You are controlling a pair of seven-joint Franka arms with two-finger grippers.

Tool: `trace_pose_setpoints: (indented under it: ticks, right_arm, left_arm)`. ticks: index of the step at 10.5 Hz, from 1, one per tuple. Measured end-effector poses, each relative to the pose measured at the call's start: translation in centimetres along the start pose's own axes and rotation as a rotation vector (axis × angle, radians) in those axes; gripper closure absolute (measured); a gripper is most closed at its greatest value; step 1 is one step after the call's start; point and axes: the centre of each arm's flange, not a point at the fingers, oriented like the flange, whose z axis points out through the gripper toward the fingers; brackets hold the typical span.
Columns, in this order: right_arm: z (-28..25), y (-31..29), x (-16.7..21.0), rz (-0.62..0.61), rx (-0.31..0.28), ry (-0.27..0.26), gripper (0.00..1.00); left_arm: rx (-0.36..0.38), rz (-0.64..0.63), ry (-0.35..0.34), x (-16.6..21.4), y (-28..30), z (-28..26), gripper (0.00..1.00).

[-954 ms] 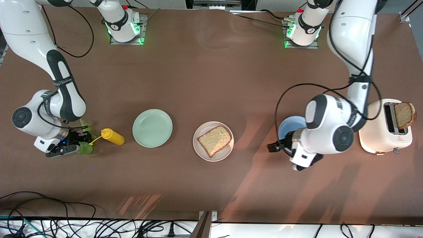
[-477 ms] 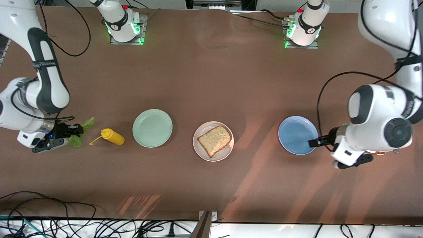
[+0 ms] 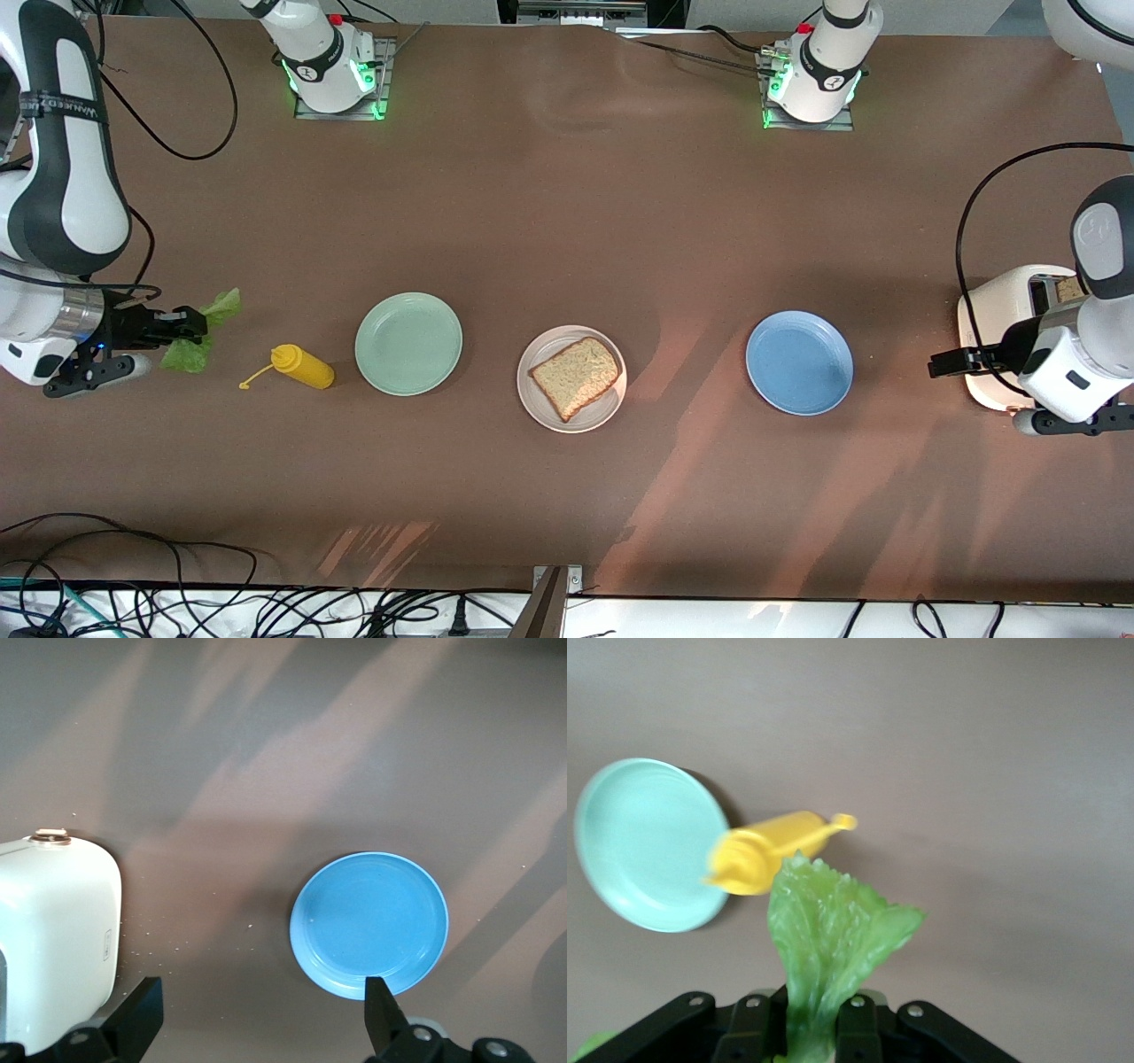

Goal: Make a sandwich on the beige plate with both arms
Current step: 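Carry the lettuce leaf with the right gripper over the beige plate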

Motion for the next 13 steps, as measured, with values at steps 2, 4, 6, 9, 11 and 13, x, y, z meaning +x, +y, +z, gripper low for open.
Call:
trace_pose_setpoints:
  ticks: [2, 4, 6, 9, 11, 13]
  right_arm:
    - [-1.8, -6.9, 2.0, 0.047, -0.009, -0.012, 0.89]
    - [-1.7, -13.0, 4.1, 0.098, -0.028, -0.004, 0.89]
    - [1.6, -18.7, 6.7, 0.173, -0.048, 0.008, 0.89]
    - [8.1, -29.2, 10.8, 0.309, -0.007, 0.075, 0.89]
    - [12.4, -34.0, 12.3, 0.374, 0.0, 0.138, 0.89]
    - [16.0, -36.3, 13.2, 0.447, 0.018, 0.211, 0.89]
  left_arm:
    - [-0.002, -0.005, 0.001, 0.0, -0.8, 0.0, 0.0]
    - [-0.005, 0.002, 0.001, 0.0, -0.4, -0.1, 0.0]
    - [-0.006, 0.003, 0.001, 0.0, -0.3, -0.1, 0.0]
    - [-0.006, 0.009, 0.001, 0.0, -0.3, -0.1, 0.0]
    - [-0.006, 0.026, 0.0, 0.0, -0.4, 0.0, 0.0]
    - [-0.006, 0.032, 0.0, 0.0, -0.4, 0.0, 0.0]
